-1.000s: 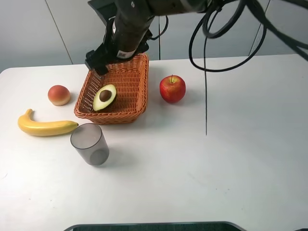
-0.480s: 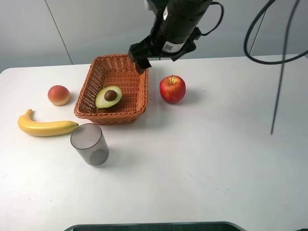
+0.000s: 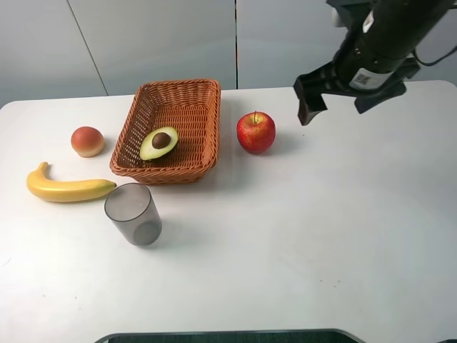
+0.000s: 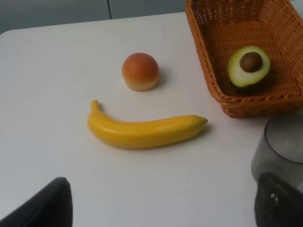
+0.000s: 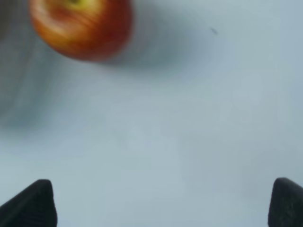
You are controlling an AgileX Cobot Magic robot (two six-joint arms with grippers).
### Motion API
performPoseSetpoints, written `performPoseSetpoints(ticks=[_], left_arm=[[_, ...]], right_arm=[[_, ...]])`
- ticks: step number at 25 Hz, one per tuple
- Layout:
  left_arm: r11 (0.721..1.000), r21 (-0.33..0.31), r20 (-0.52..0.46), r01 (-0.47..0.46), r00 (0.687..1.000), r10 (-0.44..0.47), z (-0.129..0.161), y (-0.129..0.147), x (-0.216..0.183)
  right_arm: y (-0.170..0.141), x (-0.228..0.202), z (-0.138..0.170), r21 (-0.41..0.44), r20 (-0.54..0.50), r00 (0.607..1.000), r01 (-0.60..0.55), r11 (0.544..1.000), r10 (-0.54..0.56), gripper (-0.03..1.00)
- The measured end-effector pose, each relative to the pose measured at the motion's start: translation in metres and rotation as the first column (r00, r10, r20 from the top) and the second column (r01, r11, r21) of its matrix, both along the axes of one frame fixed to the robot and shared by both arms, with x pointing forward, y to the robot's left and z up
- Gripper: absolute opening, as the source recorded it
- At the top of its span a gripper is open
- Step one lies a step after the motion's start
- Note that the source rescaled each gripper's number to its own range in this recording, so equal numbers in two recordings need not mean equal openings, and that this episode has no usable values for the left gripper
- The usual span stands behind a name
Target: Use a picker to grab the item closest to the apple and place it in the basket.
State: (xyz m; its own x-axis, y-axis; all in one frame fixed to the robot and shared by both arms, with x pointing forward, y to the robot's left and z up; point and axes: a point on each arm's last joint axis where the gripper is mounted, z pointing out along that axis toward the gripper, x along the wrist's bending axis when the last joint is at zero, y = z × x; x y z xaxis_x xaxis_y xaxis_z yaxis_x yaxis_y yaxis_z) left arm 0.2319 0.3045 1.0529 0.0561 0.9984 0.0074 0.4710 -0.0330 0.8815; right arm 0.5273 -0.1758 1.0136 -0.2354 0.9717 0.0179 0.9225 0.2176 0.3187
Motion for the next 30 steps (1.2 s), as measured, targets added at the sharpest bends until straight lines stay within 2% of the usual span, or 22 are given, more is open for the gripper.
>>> performPoseSetpoints(ticks=[4,8,18,24,30], left_arm=[[1.0,0.0,0.0,0.0,1.0,0.0,0.0,0.0,0.0],[1.0,0.0,0.0,0.0,1.0,0.0,0.0,0.0,0.0],[1.0,0.0,0.0,0.0,1.0,0.0,0.0,0.0,0.0],[1.0,0.0,0.0,0.0,1.0,0.0,0.0,0.0,0.0],[1.0,0.0,0.0,0.0,1.0,0.0,0.0,0.0,0.0]], right_arm=[[-0.032,-0.015,0.005,0.013,0.0,0.996,0.089,0.996,-0.089,0.9],[-0.052,-0.034,0.013,0.02,0.02,0.991,0.131,0.991,-0.131,0.9],[-0.075,-0.107,0.047,0.078,0.169,0.977,0.12,0.99,-0.132,0.9],[-0.094,-0.174,0.063,0.147,0.344,0.928,0.099,0.984,-0.145,0.9],[-0.113,-0.233,0.063,0.151,0.429,0.89,0.097,0.984,-0.154,0.9]])
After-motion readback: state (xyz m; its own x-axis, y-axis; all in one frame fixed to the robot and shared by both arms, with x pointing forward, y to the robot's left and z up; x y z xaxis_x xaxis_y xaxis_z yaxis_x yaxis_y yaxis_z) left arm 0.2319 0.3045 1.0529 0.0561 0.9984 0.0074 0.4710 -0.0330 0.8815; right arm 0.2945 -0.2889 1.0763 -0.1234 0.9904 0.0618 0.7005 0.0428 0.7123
